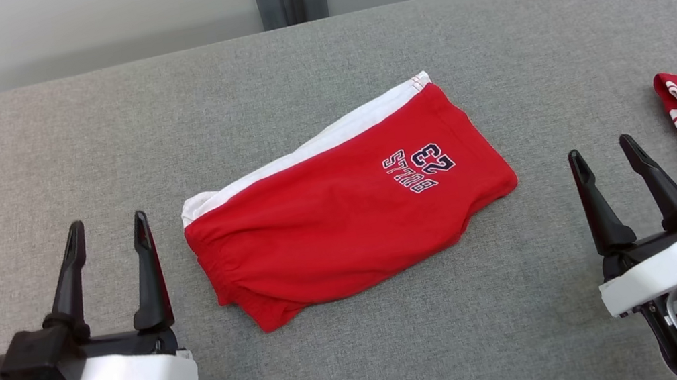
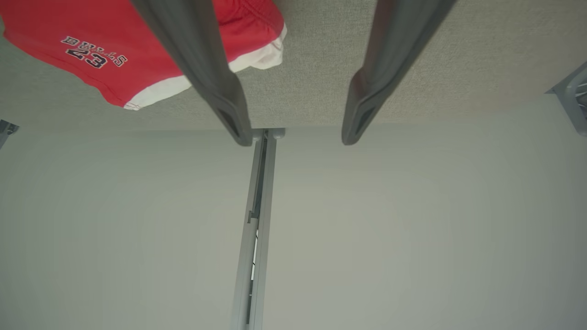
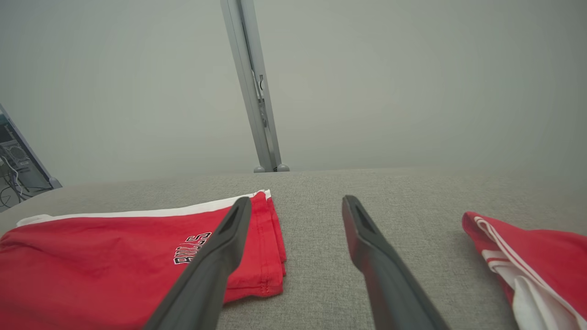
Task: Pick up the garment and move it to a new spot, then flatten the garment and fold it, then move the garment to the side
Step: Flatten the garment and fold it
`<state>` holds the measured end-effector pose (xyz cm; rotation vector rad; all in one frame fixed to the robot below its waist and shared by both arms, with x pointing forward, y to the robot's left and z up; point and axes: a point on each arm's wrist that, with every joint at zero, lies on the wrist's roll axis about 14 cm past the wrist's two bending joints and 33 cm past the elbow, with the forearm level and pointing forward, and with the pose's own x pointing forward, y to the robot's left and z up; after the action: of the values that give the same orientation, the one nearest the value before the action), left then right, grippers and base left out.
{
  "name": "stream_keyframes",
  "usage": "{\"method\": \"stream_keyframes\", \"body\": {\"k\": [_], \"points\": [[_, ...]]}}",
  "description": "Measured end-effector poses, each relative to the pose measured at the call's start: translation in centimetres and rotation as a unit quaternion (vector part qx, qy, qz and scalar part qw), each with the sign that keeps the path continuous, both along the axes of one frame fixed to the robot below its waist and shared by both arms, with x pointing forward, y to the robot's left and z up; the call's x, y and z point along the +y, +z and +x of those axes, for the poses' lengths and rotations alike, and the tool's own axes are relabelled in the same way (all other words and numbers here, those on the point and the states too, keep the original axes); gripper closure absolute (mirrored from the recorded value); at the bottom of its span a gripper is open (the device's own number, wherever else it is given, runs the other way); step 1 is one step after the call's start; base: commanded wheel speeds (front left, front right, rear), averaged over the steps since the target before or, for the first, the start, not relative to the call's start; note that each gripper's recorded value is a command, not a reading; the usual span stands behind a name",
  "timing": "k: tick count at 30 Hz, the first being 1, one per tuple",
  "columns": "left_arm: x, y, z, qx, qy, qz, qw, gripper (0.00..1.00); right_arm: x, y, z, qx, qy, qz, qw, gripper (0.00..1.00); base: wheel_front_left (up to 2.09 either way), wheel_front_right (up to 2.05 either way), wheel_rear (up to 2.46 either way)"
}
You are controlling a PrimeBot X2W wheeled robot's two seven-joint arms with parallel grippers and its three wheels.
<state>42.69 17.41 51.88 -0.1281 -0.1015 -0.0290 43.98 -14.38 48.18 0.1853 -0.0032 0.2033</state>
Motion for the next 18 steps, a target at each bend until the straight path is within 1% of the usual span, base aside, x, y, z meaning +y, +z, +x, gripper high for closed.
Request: {"method": "stream_keyframes", "body": {"k": [6,15,18], "points": [[-0.2,-0.7,-0.9,0.019,0.002,0.000,1.000,0.00,-0.3,0.5,-0.4,0.000,-0.006,-0.001,1.000,0.00,0.00,0.00,0.00],[0.0,-0.4,-1.1,0.017,0.006,-0.001,1.000,0.00,0.3,0.8,0.0,0.000,0.002,-0.002,1.000,0.00,0.00,0.00,0.00],[0.3,0.0,-1.0,0.010,0.012,-0.003,1.000,0.00,0.5,1.1,1.6,-0.002,0.012,-0.013,1.000,0.00,0.00,0.00,0.00]]}}
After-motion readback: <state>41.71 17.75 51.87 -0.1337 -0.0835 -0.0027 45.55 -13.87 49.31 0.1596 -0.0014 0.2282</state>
